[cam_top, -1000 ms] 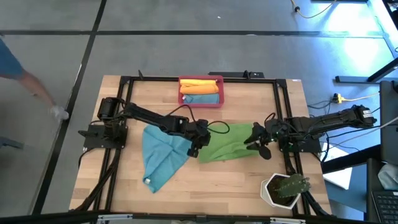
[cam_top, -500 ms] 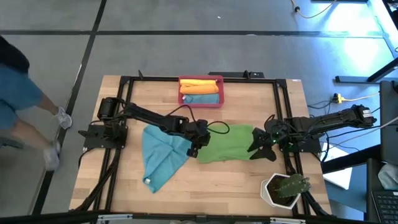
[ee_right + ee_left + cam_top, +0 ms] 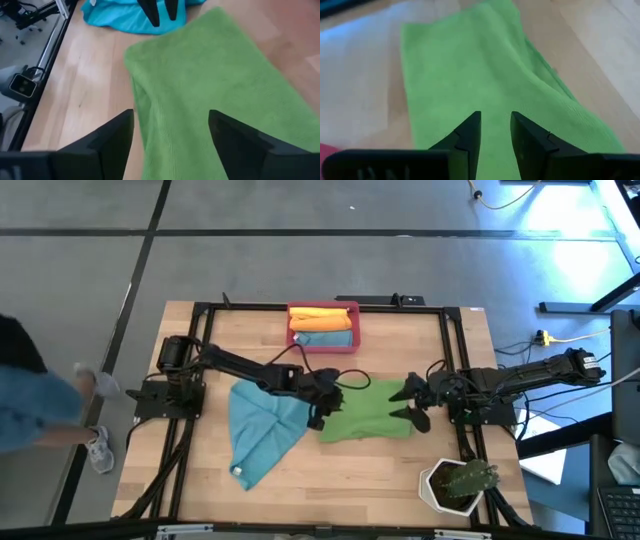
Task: Roll microfiber towels into tight, uniform cylinder then place into a basket
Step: Fold the green microfiber towel
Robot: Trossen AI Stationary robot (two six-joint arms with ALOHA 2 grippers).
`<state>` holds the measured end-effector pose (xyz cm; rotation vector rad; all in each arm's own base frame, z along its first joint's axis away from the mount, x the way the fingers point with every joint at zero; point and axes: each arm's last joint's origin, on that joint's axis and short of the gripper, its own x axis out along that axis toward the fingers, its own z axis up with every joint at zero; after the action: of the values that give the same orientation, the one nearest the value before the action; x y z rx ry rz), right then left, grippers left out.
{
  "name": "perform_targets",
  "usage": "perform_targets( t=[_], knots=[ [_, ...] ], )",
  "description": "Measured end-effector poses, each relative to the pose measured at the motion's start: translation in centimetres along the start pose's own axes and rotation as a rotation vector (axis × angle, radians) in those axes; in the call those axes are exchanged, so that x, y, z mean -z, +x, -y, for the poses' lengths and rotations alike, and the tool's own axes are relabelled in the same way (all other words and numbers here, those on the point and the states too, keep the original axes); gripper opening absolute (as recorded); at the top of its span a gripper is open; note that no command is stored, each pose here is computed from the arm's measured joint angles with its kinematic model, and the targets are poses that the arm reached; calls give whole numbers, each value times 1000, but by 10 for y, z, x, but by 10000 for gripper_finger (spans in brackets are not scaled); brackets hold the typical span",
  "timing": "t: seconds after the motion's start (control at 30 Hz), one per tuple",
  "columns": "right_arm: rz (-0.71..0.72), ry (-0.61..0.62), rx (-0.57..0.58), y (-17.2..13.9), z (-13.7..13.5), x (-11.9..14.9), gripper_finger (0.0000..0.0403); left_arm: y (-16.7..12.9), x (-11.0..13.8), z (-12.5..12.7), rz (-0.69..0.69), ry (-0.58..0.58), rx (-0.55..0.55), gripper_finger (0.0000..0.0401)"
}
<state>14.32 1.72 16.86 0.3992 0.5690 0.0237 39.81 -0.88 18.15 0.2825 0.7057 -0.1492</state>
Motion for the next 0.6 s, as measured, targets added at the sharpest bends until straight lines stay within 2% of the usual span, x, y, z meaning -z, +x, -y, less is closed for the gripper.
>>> perform_targets(
  t=[0.23,0.47,0.6],
  knots=[
    [44,-42,8,0,-1,-4,224,-1,-3,-15,94,-22,60,94],
    [73,-71,65,0,1,-5,204,-6,-11,-33,216,-74,9,94],
    [74,-77,65,0,1,-5,201,-7,-11,-38,248,-100,65,94]
  ],
)
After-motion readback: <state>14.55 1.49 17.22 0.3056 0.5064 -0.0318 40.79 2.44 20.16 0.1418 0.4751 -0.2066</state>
